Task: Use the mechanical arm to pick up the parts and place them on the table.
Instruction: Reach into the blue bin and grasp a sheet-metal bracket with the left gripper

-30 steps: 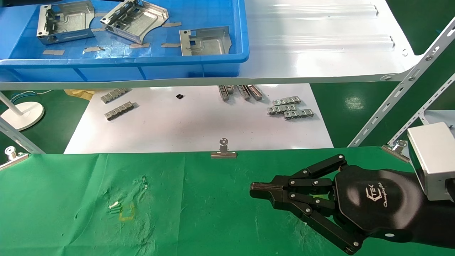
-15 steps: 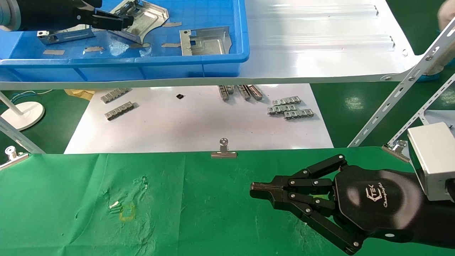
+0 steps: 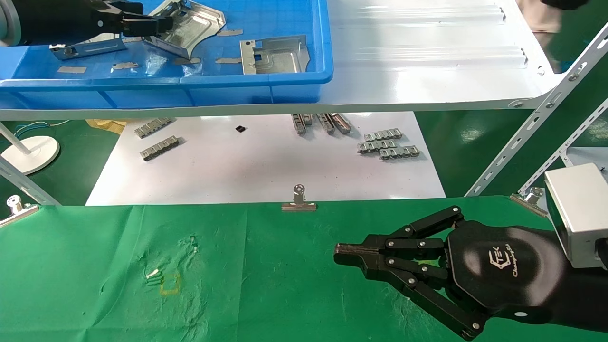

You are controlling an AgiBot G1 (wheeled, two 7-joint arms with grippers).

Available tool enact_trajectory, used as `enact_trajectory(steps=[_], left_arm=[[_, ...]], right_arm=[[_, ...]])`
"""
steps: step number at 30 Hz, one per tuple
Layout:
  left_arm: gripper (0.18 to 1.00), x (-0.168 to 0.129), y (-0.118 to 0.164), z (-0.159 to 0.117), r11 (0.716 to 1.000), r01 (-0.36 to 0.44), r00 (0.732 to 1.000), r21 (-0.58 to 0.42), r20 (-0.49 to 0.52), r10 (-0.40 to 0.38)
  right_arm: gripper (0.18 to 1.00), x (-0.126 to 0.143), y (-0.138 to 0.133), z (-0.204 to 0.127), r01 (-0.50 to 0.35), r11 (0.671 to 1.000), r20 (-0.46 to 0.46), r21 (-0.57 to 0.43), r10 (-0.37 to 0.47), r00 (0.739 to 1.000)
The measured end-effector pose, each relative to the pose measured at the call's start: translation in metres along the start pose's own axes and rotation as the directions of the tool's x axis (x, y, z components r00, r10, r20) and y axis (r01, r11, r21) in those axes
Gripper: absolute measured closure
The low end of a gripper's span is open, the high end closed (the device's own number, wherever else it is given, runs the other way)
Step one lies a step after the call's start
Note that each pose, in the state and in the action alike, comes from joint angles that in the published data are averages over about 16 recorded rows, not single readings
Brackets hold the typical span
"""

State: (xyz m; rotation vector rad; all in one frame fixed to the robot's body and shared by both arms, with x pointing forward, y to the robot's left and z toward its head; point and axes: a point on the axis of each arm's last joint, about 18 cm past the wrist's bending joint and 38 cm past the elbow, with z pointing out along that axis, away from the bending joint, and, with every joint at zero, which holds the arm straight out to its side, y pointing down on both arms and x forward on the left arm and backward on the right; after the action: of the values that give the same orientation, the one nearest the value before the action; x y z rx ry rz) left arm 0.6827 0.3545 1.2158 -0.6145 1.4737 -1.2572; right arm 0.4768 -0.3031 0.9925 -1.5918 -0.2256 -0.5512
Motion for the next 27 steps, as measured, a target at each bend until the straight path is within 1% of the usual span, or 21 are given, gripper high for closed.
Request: enact_trajectory(steps=[8,13,20,24,27], left_arm=[[0.65,-0.003,0.003,0.002,1.0,-0.006,1.0,0.0,0.022,0.006],[0.766,-0.004,-0.001,0.002,1.0,-0.018,0.999,0.012,0.028,0.017],[0.867,0.0,-0.015,-0.005,0.997,-0.047,0.999,0.06,-0.01,0.048],[0.895,0.006,-0.024,-0.015,0.992,-0.076,0.994,0.097,-0.071,0.083],[0.904,0.013,-0.029,-0.025,0.986,-0.106,0.983,0.129,-0.136,0.124]], right_arm=[[0.988,0.0,0.0,0.0,0.0,1.0,0.0,0.0,0.0,1.0],[0.987,0.0,0.0,0.0,0.0,1.0,0.0,0.0,0.0,1.0],[0.98,0.0,0.0,0.0,0.0,1.0,0.0,0.0,0.0,1.0],[0.963,0.0,0.0,0.0,0.0,1.0,0.0,0.0,0.0,1.0],[0.947,0.0,0.0,0.0,0.0,1.0,0.0,0.0,0.0,1.0]])
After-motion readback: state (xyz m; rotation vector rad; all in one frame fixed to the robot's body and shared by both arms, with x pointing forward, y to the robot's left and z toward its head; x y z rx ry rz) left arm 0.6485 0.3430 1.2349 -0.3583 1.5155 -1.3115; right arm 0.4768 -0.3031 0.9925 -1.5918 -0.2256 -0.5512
